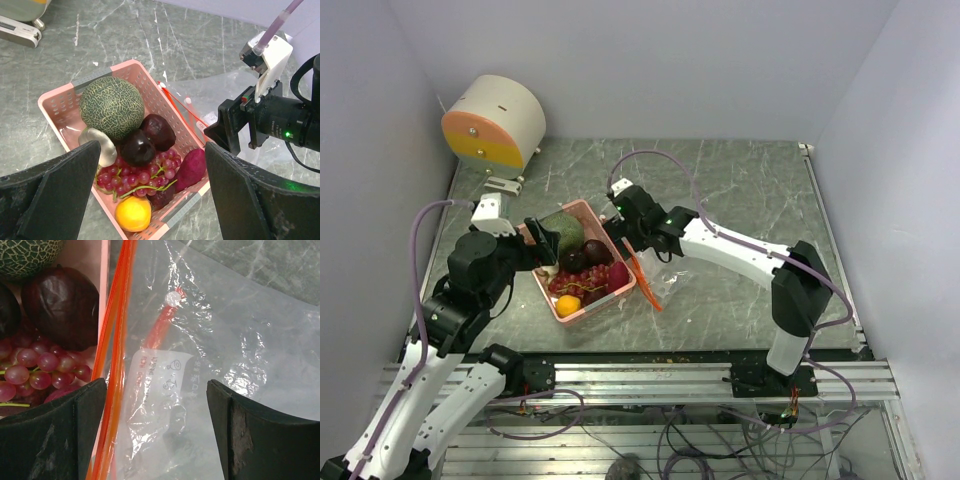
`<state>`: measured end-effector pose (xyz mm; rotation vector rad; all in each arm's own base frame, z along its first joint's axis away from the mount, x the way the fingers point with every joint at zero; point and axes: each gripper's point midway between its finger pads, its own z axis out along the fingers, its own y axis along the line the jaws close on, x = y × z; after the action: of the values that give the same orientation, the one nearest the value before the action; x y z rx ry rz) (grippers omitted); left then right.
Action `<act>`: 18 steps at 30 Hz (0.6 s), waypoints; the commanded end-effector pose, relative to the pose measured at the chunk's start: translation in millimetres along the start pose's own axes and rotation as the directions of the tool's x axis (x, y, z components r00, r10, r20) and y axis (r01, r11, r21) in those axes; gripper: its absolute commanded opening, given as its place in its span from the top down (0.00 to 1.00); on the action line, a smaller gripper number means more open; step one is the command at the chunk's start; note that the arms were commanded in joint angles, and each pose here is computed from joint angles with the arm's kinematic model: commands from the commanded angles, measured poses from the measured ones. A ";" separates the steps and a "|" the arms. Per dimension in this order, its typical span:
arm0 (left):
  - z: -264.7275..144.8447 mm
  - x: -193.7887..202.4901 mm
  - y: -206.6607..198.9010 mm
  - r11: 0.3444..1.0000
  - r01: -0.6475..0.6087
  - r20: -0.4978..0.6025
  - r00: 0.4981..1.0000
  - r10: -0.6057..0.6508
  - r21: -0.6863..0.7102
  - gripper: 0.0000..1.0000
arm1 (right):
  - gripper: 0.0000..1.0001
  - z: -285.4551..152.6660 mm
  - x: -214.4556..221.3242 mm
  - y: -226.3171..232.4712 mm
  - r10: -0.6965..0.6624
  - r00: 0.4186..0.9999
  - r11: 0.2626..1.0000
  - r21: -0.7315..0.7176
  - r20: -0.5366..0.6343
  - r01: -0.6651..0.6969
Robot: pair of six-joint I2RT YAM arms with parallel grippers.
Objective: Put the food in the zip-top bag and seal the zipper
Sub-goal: Pick up the zipper food storage bag at the center of the board.
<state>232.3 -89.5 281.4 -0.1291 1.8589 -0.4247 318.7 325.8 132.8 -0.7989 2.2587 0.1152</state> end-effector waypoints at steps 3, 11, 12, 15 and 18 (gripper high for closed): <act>-3.4 -0.2 1.5 1.000 0.018 0.007 1.000 -0.018 0.000 0.04 | 0.19 5.9 1.7 -2.9 -0.021 1.000 0.999 0.046 -0.003 0.021; -7.8 -1.2 3.7 1.000 0.017 0.009 1.000 -0.016 -0.008 0.04 | 0.37 15.4 15.8 -29.8 -0.011 0.999 0.963 0.270 -0.034 0.020; -8.4 -1.7 3.9 1.000 0.016 0.011 1.000 -0.016 -0.009 0.04 | 0.41 15.3 15.2 -31.3 -0.009 1.000 0.957 0.288 -0.028 0.017; -10.1 -2.5 3.8 1.000 0.018 0.013 1.000 -0.018 -0.008 0.04 | 0.59 12.6 12.3 -36.6 0.001 1.000 0.942 0.336 -0.004 0.001; -11.4 -2.7 3.9 1.000 0.023 0.016 1.000 -0.023 -0.007 0.04 | 0.79 4.7 6.6 -44.2 0.023 0.999 0.924 0.381 0.030 -0.033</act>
<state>226.2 -86.9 282.5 -0.1366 1.8522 -0.4320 335.5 299.6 113.8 -0.6789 2.2326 -0.2123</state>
